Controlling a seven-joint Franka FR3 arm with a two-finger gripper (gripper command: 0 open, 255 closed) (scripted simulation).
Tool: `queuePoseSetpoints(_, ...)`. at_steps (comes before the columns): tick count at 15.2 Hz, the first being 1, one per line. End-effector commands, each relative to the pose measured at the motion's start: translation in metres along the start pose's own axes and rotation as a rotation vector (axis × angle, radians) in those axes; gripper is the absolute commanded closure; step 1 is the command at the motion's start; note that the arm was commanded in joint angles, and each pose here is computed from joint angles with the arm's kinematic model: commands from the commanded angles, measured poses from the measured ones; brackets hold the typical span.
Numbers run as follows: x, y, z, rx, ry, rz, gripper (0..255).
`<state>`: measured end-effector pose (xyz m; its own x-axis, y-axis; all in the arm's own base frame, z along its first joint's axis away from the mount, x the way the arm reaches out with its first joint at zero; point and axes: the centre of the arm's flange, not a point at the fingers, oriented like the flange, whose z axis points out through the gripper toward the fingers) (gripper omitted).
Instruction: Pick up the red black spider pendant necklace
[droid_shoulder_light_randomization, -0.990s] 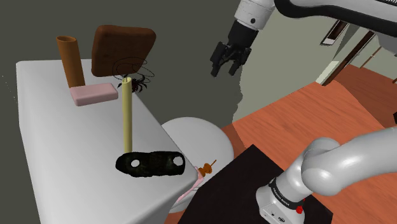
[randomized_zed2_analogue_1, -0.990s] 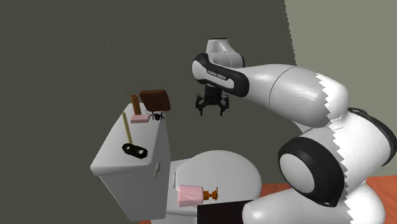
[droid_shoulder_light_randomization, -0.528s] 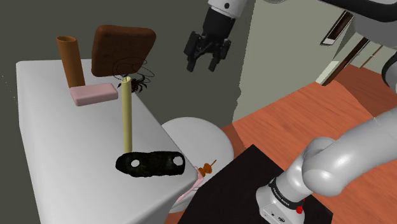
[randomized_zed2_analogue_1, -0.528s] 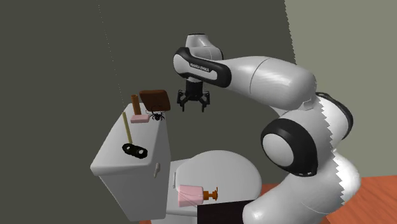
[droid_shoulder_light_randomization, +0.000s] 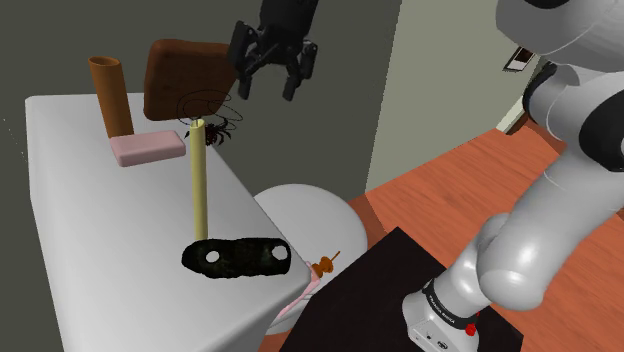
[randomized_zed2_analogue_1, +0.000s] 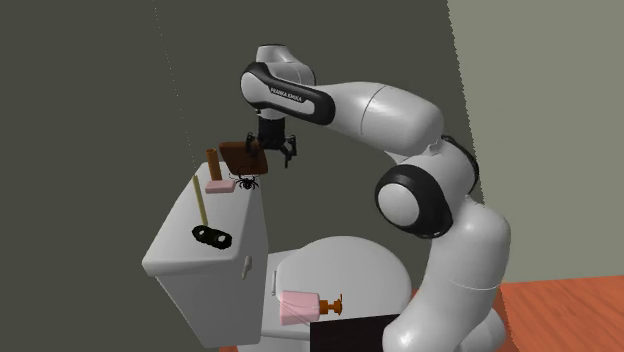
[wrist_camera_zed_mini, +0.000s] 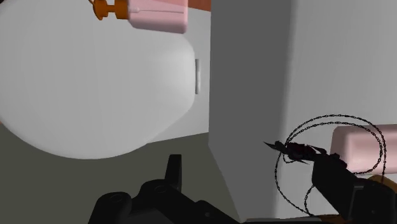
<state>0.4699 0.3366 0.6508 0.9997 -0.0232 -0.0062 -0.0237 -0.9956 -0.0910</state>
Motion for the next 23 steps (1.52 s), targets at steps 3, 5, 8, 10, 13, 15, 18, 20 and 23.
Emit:
queuePoseSetpoints(3, 0.018, -0.049, -0.002, 0.016, -0.02, -0.01, 0)
queuePoseSetpoints(5, 0.024, -0.066, -0.004, 0.021, -0.026, -0.015, 0)
queuePoseSetpoints(8, 0.024, -0.065, 0.012, 0.021, -0.026, -0.015, 0)
queuePoseSetpoints(10, 0.024, -0.064, 0.023, 0.021, -0.026, -0.015, 0)
queuePoseSetpoints(13, 0.024, -0.063, 0.036, 0.021, -0.026, -0.015, 0)
queuePoseSetpoints(15, 0.022, -0.065, 0.031, 0.021, -0.026, -0.014, 255)
queuePoseSetpoints(18, 0.002, -0.061, 0.046, 0.023, -0.025, -0.018, 255)
queuePoseSetpoints(20, 0.01, -0.057, 0.047, 0.021, -0.026, -0.018, 255)
queuePoseSetpoints(23, 0.006, -0.057, 0.053, 0.021, -0.025, -0.021, 255)
